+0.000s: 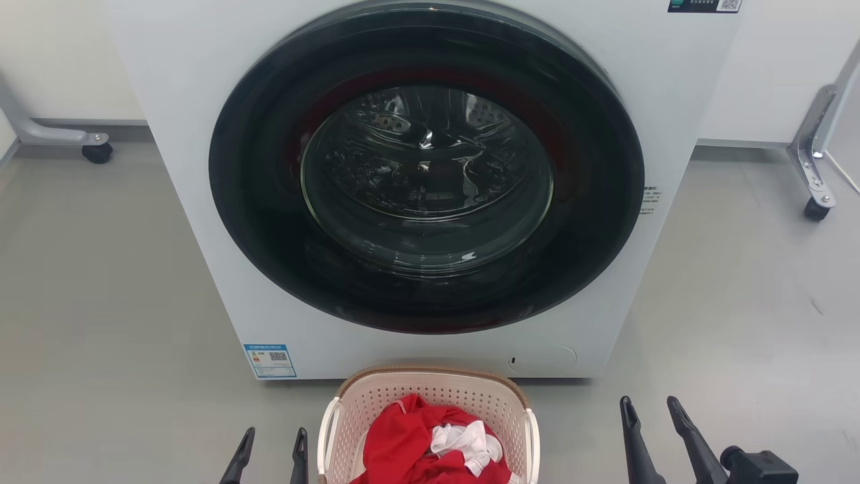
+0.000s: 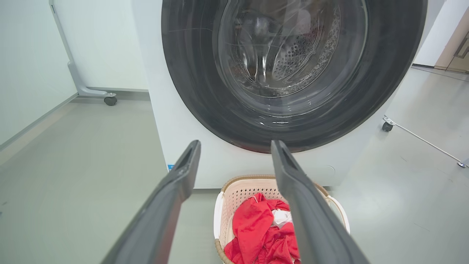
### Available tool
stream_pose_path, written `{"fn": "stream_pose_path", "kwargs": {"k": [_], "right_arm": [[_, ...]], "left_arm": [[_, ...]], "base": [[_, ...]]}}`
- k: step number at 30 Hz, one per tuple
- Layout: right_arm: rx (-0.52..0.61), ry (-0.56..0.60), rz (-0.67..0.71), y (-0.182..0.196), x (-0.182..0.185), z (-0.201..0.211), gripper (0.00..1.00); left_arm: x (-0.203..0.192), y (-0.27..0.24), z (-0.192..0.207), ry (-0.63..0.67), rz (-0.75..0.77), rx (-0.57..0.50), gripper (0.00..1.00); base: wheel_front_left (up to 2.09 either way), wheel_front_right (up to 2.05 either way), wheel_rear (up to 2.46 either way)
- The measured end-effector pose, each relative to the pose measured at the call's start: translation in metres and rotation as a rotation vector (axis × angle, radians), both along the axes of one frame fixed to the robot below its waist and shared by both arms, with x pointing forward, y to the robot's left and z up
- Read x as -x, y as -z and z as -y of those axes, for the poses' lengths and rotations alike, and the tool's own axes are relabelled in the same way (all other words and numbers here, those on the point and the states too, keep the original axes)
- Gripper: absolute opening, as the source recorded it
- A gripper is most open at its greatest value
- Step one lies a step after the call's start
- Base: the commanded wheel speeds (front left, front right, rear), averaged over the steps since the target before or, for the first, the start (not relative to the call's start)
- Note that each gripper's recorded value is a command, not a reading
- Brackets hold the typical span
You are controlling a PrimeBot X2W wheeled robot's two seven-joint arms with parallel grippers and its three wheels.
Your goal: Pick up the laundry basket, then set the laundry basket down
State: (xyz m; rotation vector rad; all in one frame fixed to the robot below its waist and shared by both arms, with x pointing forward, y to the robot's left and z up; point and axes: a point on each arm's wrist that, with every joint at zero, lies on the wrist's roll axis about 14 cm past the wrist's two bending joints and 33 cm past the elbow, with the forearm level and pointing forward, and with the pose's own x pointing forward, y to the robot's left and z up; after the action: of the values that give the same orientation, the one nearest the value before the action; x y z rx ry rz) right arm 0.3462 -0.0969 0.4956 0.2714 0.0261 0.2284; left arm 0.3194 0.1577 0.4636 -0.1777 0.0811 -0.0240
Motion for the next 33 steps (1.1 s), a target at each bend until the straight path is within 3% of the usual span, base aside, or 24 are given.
{"fn": "stream_pose_path", "kwargs": {"k": [33], "right_arm": [[0.038,0.08,0.15,-0.039,0.012,0.011,1.0]], "left_arm": [[0.002,-0.035,0.006,-0.016,0.124,-0.054,1.0]], "base": [[0.0,0.0,0.0]]}}
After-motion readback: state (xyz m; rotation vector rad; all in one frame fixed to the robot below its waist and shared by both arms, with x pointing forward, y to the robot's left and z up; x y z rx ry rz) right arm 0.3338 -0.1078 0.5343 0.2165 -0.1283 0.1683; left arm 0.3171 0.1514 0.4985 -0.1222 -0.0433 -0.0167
